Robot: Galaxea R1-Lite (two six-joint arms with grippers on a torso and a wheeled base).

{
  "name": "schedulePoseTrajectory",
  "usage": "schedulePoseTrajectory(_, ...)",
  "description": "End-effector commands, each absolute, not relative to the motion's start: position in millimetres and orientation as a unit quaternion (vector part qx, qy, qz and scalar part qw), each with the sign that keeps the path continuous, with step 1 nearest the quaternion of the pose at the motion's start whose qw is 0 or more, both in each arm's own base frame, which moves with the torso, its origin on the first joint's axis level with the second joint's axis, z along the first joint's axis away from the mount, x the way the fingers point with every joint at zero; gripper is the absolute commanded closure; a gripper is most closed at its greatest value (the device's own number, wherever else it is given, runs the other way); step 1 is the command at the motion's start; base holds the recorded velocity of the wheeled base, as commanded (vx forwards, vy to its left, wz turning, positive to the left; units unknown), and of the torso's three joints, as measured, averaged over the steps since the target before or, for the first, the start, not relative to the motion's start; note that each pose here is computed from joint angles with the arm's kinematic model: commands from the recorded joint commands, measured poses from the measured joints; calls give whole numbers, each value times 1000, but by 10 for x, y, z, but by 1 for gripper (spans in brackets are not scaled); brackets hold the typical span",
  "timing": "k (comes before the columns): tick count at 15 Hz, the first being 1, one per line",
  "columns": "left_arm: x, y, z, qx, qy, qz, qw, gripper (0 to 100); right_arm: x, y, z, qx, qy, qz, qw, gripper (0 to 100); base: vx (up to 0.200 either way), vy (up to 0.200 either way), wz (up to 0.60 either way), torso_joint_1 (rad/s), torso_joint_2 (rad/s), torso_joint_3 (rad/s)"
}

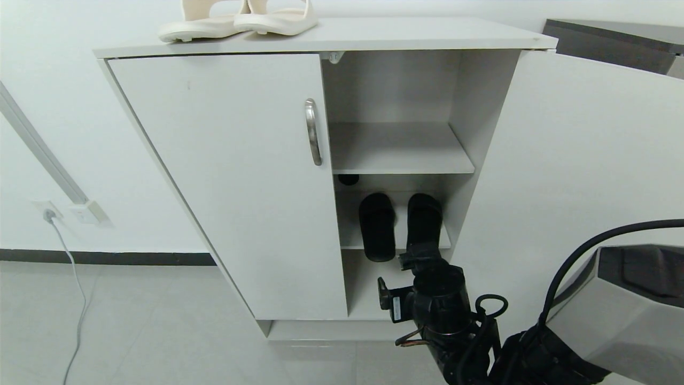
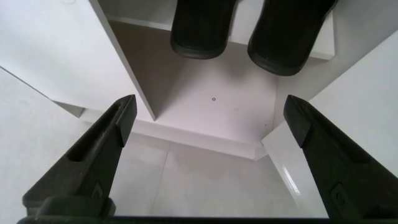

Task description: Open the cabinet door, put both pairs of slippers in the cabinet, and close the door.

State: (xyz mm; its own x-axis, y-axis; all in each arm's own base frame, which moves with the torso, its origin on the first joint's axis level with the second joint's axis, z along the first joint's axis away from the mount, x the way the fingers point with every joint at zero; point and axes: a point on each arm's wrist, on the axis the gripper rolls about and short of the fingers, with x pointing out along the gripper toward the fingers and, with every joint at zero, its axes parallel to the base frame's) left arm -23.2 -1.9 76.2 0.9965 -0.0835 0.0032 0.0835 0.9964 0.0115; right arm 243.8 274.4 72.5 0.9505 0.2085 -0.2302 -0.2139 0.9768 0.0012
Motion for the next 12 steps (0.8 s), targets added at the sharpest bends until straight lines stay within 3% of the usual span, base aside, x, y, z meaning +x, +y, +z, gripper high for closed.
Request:
schedulePoseTrajectory(1,-231,-19,762,6,-1,-42,999,100,2433,2742,731,-11,114,108,988,0,0,0,0,0,0,0)
schedulePoseTrajectory(4,-231,-19,762,6,-1,-42,999,100,2432,2741,737,-10,114,108,988,0,0,0,0,3,3,63)
schedulePoseTrajectory(12,-231,-19,762,7,-1,-42,999,100,2422,2747,749,-4,102,111,989,0,0,0,0,2,3,190)
